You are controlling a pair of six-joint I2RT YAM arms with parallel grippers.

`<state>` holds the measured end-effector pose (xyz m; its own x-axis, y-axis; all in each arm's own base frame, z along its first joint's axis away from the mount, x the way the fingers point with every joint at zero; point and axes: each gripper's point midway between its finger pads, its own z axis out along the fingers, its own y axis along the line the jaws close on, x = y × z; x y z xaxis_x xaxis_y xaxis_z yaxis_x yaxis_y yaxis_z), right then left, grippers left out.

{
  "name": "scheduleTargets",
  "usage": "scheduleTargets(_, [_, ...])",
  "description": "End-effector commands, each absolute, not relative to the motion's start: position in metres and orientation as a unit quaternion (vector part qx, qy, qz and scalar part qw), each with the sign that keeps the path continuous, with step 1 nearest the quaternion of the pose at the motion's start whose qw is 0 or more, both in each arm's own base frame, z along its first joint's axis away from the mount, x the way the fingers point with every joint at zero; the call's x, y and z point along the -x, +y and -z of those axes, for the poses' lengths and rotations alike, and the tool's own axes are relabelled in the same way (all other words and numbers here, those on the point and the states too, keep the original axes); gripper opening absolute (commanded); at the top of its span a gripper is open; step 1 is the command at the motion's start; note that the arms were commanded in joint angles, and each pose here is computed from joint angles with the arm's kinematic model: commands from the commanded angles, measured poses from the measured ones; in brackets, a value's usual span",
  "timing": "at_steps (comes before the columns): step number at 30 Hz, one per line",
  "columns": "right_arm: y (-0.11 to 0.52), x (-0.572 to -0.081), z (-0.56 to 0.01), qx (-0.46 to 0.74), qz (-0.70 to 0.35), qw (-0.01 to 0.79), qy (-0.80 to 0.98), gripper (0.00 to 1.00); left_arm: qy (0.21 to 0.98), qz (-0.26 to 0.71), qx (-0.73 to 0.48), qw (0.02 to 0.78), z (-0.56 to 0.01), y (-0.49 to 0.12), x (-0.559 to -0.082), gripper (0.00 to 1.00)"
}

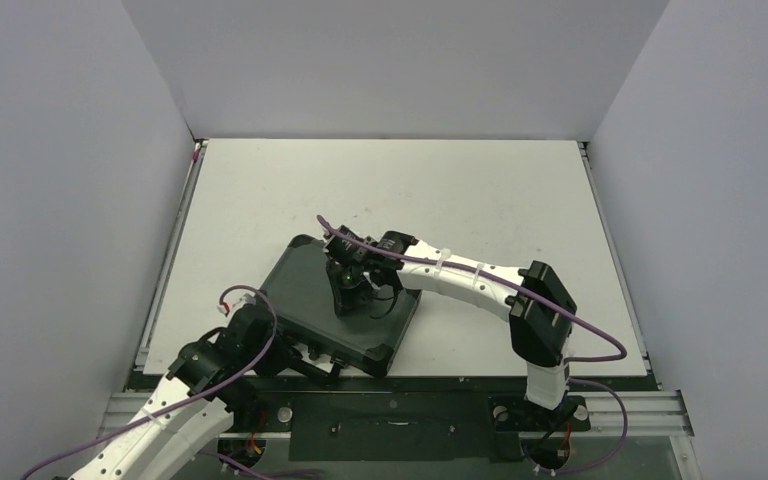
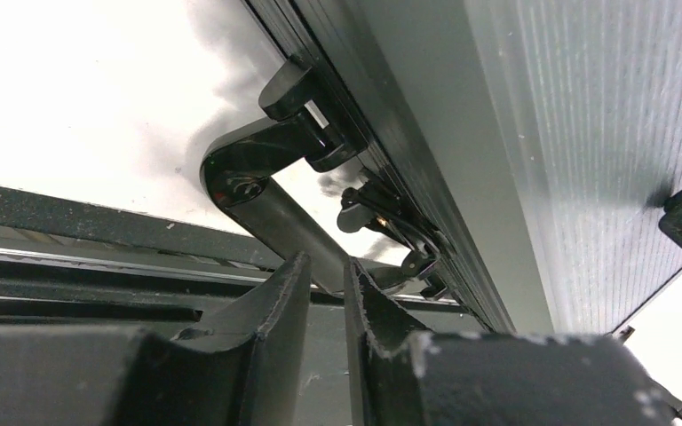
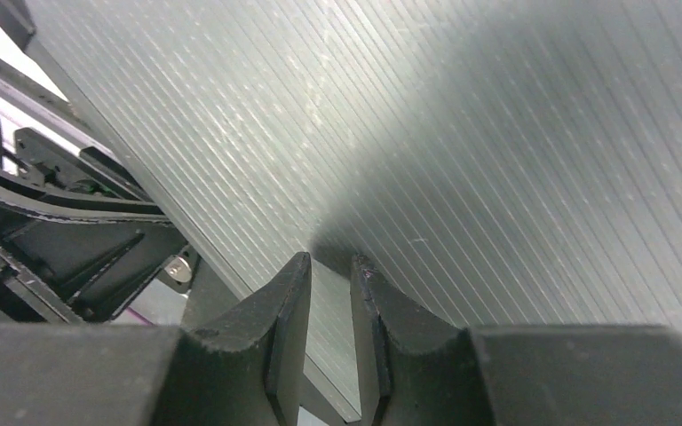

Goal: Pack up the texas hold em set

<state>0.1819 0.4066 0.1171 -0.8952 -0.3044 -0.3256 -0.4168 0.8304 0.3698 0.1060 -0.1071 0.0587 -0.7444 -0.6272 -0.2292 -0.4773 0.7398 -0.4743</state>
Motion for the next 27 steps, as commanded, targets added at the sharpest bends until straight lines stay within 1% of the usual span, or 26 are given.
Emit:
scheduleTargets(1, [0.365,-0.185,-0.090,0.200,-0.110,0.115,0.967,0.21,0.910,0.217,0.303,0.184,-0.062,-0.115,-0.106,0.15])
scheduleTargets(4, [0.365,-0.186,-0.094,0.198,-0.112,0.121,0.966,0.20,0.903,0.241,0.301,0.186,-0.060,-0.123,-0.111,0.10])
scheduleTargets(5, [0.365,-0.186,-0.093,0.198,-0.110,0.121,0.966,0.20,0.898,0.257,0.299,0.194,-0.062,-0.128,-0.116,0.05])
scheduleTargets(7, [0.363,-0.186,-0.090,0.198,-0.107,0.120,0.967,0.19,0.892,0.269,0.301,0.201,-0.062,-0.132,-0.121,0.00])
scheduleTargets(13, [0.356,-0.181,-0.075,0.198,-0.097,0.106,0.970,0.18,0.891,0.276,0.304,0.192,-0.054,-0.139,-0.125,0.00])
scheduleTargets(18, [0.353,-0.178,-0.074,0.197,-0.097,0.104,0.970,0.18,0.892,0.278,0.303,0.189,-0.049,-0.143,-0.128,0.00])
scheduleTargets(27, [0.351,-0.176,-0.072,0.201,-0.097,0.102,0.970,0.18,0.902,0.240,0.316,0.170,-0.031,-0.136,-0.124,0.00])
